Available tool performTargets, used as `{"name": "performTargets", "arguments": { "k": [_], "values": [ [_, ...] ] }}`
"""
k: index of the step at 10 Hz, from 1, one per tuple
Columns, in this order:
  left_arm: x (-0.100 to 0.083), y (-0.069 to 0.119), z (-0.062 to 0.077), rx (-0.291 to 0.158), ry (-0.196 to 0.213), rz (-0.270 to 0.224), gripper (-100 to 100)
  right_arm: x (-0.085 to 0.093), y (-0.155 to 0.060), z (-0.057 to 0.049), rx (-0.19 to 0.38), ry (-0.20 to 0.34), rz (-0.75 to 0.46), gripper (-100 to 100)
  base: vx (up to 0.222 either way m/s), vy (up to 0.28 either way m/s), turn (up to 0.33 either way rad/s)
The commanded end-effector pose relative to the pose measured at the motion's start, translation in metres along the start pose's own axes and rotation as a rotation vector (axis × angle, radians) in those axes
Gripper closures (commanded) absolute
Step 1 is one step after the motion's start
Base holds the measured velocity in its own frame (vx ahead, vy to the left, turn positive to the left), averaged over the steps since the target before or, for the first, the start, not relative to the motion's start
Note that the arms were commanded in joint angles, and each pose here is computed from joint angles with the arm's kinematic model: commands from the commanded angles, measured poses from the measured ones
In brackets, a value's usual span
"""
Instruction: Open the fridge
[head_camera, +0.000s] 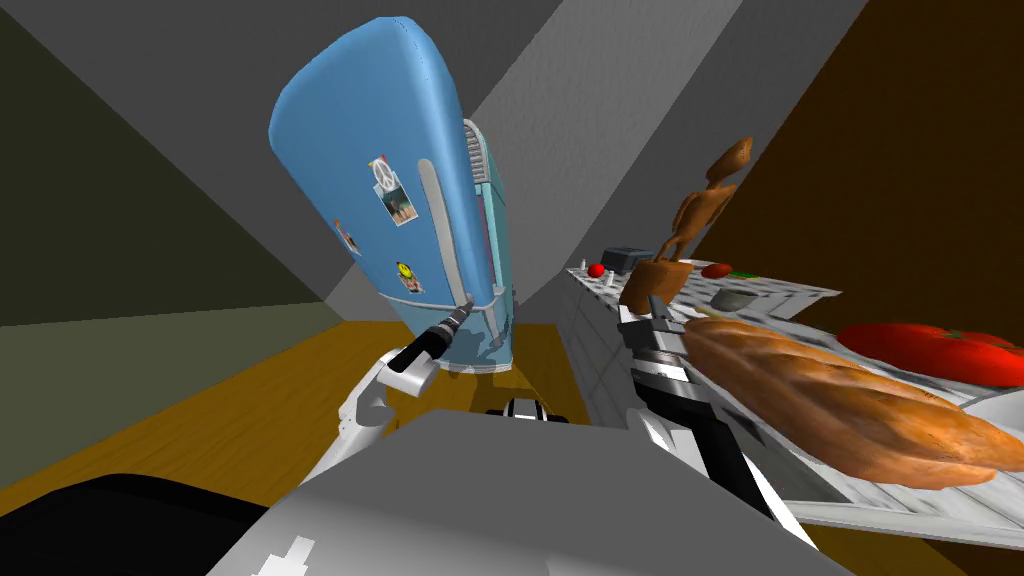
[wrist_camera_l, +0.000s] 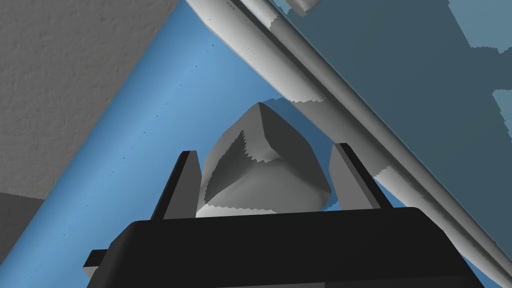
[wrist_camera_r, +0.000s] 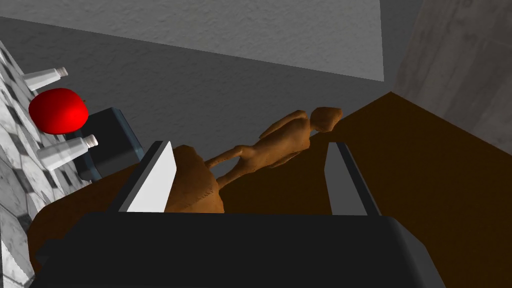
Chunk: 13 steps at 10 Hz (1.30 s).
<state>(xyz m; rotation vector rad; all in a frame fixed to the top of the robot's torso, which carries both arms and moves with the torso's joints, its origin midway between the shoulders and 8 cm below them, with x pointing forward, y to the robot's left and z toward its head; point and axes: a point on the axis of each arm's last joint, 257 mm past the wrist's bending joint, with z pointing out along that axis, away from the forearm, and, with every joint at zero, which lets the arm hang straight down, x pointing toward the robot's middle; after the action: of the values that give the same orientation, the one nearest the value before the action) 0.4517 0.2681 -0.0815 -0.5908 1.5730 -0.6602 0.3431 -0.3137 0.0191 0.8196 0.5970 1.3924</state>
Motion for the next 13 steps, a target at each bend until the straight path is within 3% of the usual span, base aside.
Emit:
{"name": "performTargets", "arguments": {
  "k": [1,4,5,7,13],
  "values": [
    [0.013,-0.027,-0.011,0.068,0.04,0.012,100,0.0,0.0,0.0,0.0,0.0,0.0,0,-0.282,0.259,-0.081],
    [0.03,-0.046,-0.022,0.113,0.084,0.011,100,0.0,0.0,0.0,0.0,0.0,0.0,0,-0.246,0.225,-0.043],
    [0.034,-0.034,-0.018,0.081,0.09,0.007,100,0.0,0.0,0.0,0.0,0.0,0.0,0,-0.101,0.081,-0.023],
    [0.05,-0.049,-0.022,0.122,0.133,0.012,100,0.0,0.0,0.0,0.0,0.0,0.0,0,-0.136,0.219,-0.111],
    [0.069,-0.072,-0.031,0.184,0.187,0.018,100,0.0,0.0,0.0,0.0,0.0,0.0,0,-0.145,0.207,-0.072]
  ]
}}
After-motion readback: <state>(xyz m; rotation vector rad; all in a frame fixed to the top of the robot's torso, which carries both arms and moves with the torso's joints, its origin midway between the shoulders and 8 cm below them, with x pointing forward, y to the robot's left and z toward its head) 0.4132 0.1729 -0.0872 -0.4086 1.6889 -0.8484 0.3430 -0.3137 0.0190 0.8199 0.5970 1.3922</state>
